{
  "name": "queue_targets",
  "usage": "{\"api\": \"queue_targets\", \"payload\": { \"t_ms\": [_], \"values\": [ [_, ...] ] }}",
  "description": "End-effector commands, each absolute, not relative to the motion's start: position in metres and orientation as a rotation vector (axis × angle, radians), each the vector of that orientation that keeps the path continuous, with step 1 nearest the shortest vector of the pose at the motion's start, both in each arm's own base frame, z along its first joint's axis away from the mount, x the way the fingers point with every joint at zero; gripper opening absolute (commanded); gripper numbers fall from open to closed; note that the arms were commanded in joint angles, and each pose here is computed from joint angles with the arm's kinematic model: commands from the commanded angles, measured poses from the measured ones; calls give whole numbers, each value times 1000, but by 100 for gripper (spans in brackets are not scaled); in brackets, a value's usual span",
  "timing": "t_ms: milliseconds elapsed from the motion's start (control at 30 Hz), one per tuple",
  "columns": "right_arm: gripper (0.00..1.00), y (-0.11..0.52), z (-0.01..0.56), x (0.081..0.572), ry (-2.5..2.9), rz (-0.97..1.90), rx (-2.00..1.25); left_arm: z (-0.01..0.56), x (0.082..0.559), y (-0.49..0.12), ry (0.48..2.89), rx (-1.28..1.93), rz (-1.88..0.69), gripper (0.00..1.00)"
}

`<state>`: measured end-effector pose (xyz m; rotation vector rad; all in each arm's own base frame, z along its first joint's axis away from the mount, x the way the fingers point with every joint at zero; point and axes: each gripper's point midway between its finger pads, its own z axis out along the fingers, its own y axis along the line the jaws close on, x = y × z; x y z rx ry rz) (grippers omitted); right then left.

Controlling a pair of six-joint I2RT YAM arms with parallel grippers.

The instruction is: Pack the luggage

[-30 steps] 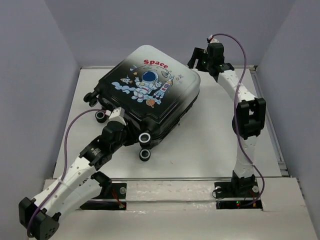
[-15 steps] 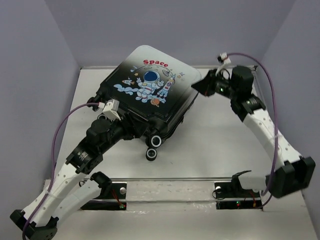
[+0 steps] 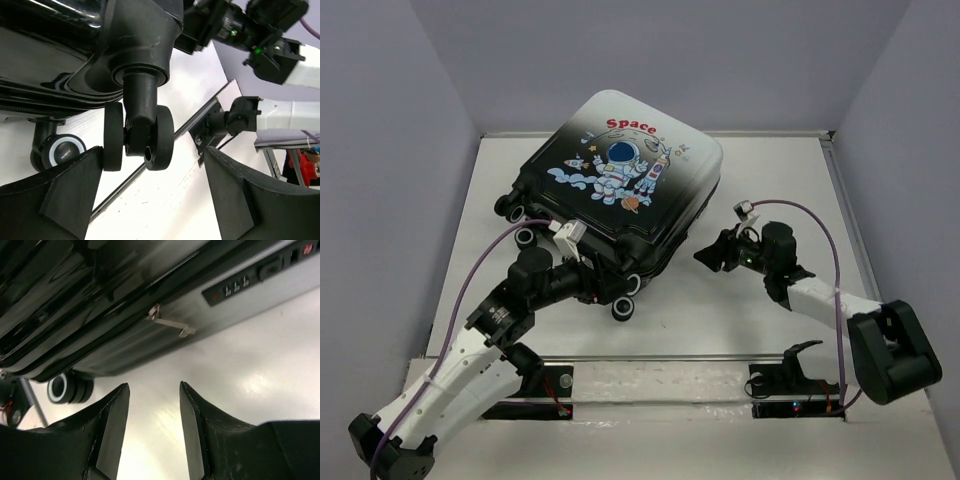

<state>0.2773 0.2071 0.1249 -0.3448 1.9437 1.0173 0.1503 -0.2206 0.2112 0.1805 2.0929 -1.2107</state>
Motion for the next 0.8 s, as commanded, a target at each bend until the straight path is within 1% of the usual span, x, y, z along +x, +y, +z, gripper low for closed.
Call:
{"api": "queue_targets", "payload": {
  "t_ms": [0, 333, 467, 633, 667, 733, 767],
  "values": [
    [51, 222, 155, 309, 1678, 1007, -453, 224, 139, -236, 2032, 310, -1328, 93],
    [54, 240, 140, 342, 1674, 1001, -561, 200, 148, -243, 2127, 328, -1286, 95],
    [55, 243, 144, 345, 1641, 1007, -585, 196, 153, -242, 2140, 313, -1251, 92],
    [55, 249, 136, 354, 1653, 1021, -624, 195, 155, -243, 2145, 305, -1249, 83],
    [55, 251, 137, 354, 1643, 1032, -633, 197, 155, -244, 2137, 303, -1253, 77],
    [53, 254, 136, 353, 1634, 1056, -635, 198, 156, -244, 2130, 303, -1259, 72],
    [51, 255, 139, 351, 1609, 1068, -642, 199, 156, -245, 2124, 306, -1264, 67]
  ]
}}
